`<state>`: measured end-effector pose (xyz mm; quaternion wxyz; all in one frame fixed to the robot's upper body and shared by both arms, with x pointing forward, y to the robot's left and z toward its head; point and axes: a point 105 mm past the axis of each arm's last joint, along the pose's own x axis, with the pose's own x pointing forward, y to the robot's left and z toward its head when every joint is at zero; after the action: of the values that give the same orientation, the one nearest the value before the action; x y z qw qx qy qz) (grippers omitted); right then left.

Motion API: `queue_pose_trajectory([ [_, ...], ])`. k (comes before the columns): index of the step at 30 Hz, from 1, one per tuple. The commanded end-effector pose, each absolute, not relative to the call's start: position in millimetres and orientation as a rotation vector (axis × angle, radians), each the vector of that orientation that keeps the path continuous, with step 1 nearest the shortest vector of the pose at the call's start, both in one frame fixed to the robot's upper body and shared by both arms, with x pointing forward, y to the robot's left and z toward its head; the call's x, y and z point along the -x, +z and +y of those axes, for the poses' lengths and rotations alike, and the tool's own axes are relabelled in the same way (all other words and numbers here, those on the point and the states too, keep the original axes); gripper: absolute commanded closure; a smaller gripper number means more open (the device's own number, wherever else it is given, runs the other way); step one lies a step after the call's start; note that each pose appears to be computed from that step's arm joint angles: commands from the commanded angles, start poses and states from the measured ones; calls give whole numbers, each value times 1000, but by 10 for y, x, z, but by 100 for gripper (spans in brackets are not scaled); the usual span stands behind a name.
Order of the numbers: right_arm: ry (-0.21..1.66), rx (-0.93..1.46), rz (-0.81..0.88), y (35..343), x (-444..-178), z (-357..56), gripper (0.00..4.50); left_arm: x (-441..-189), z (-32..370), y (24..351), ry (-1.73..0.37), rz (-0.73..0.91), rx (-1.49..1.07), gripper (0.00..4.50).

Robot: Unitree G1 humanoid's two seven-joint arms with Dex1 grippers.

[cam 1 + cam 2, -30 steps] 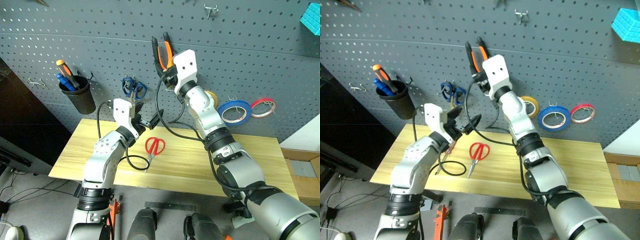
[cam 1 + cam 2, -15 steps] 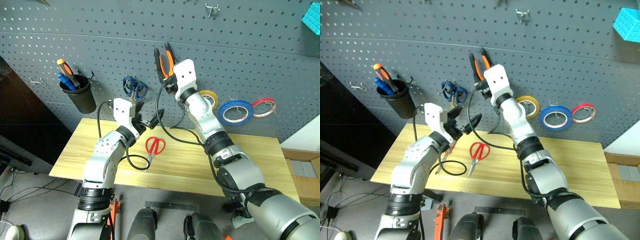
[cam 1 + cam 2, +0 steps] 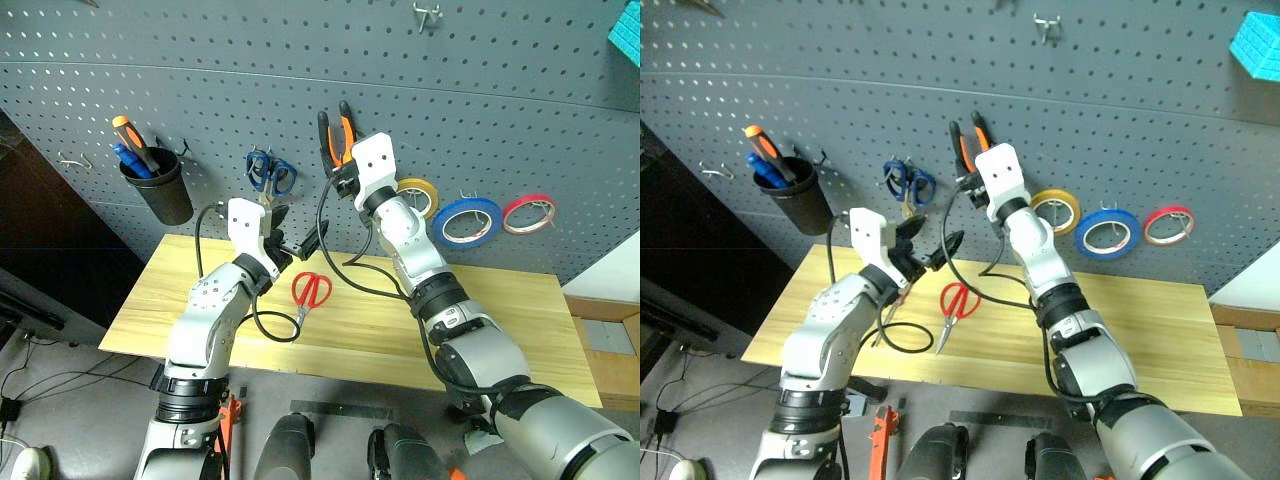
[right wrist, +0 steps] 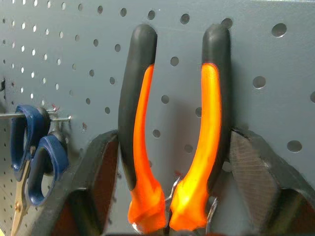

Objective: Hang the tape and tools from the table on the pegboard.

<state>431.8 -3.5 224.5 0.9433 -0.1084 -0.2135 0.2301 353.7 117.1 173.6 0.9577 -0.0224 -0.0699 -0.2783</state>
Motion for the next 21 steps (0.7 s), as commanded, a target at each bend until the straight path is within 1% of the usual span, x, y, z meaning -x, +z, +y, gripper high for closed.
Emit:
queue_pose_trajectory([
  [1,392,203,-379,2177,-4417,-256,4,-3517,1148,1902,-573,-207,46,0],
  [13,396,238,-407,2195,-4283,-374,4,-3527,1129,1907,-570,-221,53,0],
  [17,443,269,-443,2259,-4095,-367,4,-3513,1144,1904,-569,-224,52,0],
  [21,458,288,-461,2340,-3965,-400,4,-3506,1137,1904,-573,-227,52,0],
])
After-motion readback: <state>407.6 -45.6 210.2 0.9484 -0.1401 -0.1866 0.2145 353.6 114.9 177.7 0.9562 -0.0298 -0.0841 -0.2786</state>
